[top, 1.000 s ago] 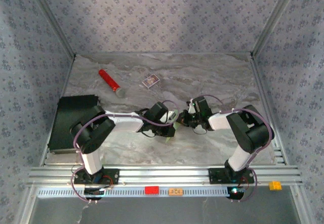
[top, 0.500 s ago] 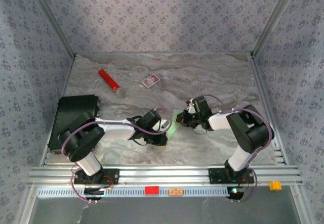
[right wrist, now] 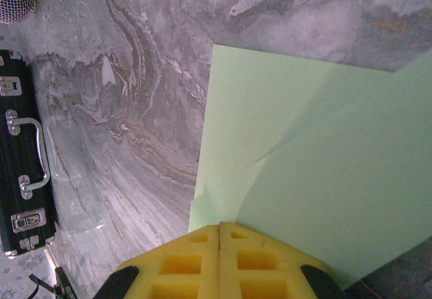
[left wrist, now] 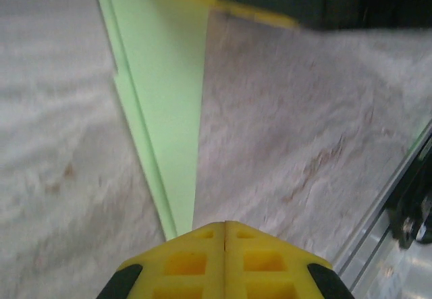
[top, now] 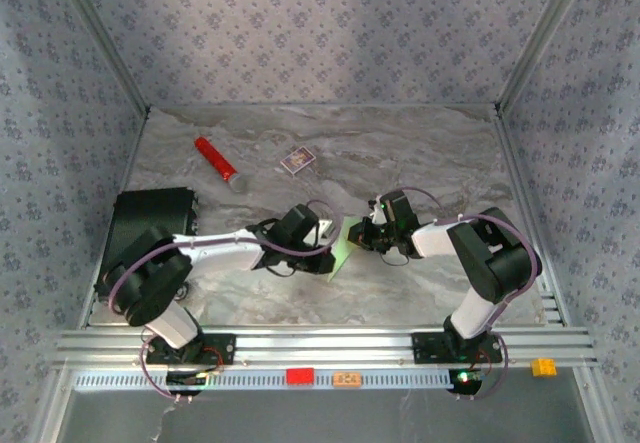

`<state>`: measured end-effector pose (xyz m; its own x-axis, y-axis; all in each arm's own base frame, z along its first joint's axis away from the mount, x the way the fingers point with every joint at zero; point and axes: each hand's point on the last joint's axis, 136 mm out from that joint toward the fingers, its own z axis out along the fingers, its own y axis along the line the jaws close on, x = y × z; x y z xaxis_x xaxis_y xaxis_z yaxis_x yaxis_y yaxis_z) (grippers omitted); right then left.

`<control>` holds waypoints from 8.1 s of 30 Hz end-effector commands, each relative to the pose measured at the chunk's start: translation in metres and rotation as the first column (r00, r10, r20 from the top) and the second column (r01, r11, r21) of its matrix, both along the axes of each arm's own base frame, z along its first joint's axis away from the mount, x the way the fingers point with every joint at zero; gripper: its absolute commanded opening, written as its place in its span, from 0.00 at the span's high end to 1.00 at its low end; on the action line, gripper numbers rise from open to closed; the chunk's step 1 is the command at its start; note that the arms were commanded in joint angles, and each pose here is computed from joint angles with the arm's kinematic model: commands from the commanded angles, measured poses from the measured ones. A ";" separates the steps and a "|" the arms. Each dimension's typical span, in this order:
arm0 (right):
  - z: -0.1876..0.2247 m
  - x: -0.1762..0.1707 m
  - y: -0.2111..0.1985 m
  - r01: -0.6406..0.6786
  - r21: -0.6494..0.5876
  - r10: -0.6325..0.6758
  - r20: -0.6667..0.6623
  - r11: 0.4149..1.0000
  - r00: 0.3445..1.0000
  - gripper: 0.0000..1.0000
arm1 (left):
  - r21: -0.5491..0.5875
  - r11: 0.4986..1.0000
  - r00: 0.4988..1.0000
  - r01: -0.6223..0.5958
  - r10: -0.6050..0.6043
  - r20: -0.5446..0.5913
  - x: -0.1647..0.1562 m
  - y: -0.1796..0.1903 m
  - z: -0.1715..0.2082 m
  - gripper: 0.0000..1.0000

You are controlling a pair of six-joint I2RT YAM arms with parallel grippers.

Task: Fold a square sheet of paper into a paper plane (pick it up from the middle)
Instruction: Fold the wing for the fifth time at the center of the table, then turn over a paper plane at the center of the table.

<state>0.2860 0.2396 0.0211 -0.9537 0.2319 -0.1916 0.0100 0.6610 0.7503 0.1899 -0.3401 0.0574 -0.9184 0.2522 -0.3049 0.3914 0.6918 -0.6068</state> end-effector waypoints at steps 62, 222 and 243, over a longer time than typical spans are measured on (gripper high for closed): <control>0.033 0.057 -0.072 0.149 -0.016 -0.148 0.055 0.989 0.988 0.89 | 0.097 0.992 0.991 -0.082 0.091 -0.100 0.020 -0.002 -0.066 1.00; -0.005 -0.089 0.014 -0.127 -0.061 0.119 -0.113 0.990 0.986 0.79 | -0.062 0.996 0.972 0.067 -0.079 -0.219 0.003 -0.008 -0.026 0.81; 0.006 -0.076 -0.008 -0.037 -0.117 0.031 -0.051 0.992 0.998 0.79 | 0.004 1.000 0.998 -0.005 0.006 -0.070 0.021 0.001 -0.001 0.98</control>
